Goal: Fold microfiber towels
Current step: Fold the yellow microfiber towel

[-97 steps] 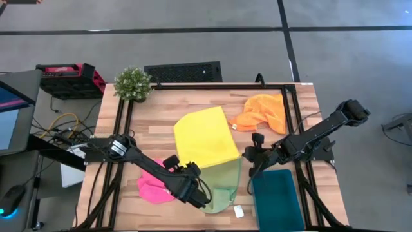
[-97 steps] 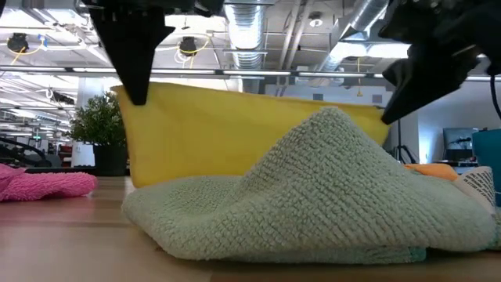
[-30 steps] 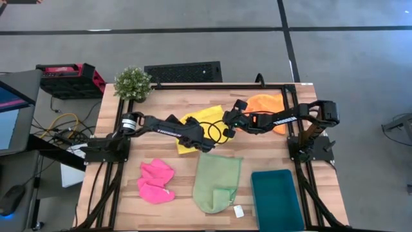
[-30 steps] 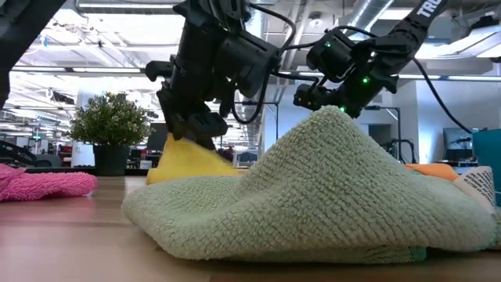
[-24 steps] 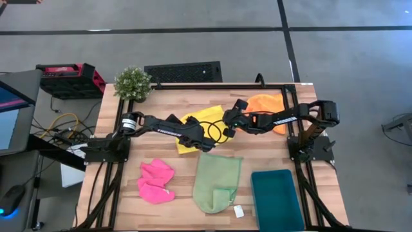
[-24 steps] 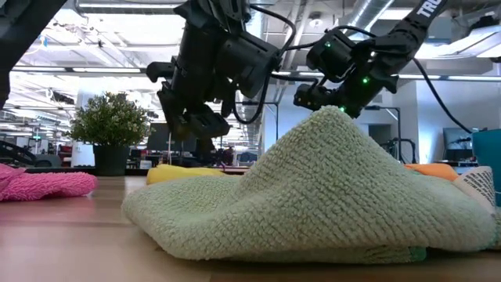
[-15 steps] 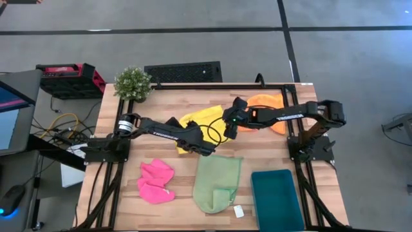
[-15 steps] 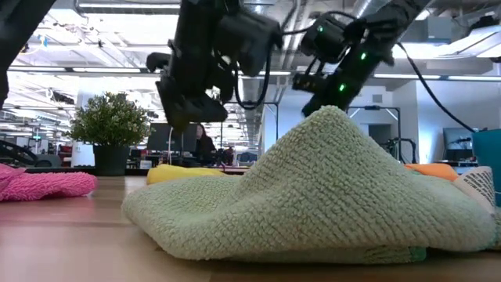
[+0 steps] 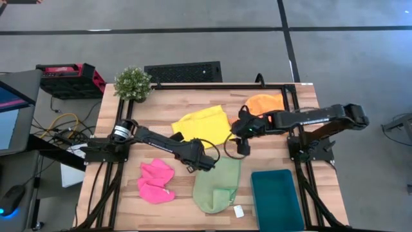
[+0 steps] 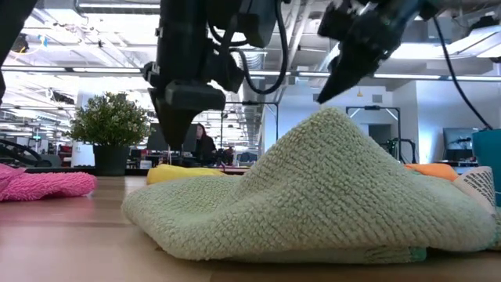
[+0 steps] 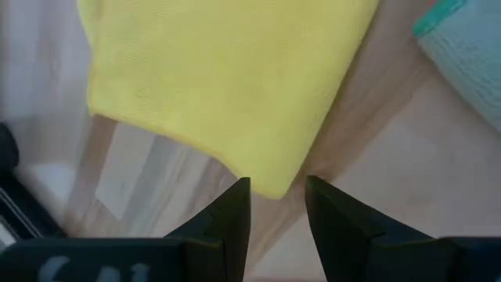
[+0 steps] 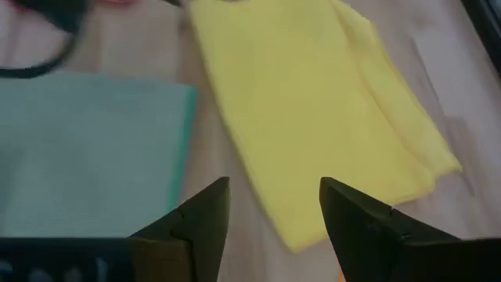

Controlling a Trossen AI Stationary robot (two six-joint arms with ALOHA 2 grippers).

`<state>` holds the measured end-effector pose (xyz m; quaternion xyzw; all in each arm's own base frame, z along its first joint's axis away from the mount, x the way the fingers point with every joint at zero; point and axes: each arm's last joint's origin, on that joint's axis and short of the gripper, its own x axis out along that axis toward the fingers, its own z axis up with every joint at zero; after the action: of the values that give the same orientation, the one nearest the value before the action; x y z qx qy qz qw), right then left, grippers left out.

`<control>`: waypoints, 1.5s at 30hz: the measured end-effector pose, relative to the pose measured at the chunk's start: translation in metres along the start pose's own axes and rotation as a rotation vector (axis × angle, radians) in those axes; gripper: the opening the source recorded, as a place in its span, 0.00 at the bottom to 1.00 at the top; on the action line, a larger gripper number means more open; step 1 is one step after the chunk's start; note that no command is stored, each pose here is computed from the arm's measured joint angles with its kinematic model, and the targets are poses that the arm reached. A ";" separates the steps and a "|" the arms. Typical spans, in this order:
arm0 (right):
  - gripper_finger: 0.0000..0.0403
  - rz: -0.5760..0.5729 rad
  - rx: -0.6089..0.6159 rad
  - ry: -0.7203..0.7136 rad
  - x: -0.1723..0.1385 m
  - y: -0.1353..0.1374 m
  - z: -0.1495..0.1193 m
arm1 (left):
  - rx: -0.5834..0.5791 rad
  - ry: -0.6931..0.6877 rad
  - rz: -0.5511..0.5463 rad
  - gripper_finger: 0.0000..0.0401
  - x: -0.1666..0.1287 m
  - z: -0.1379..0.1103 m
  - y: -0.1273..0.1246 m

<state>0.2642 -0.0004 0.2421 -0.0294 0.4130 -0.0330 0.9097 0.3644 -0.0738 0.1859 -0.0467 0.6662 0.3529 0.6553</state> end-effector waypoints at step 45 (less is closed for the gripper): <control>0.55 -0.113 -0.035 0.003 -0.029 0.018 -0.007 | 0.204 -0.137 0.041 0.00 0.027 0.030 0.014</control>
<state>0.2407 0.0199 0.2577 -0.0683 0.4126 -0.0772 0.9050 0.3791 -0.0366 0.1702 0.0580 0.6530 0.2991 0.6934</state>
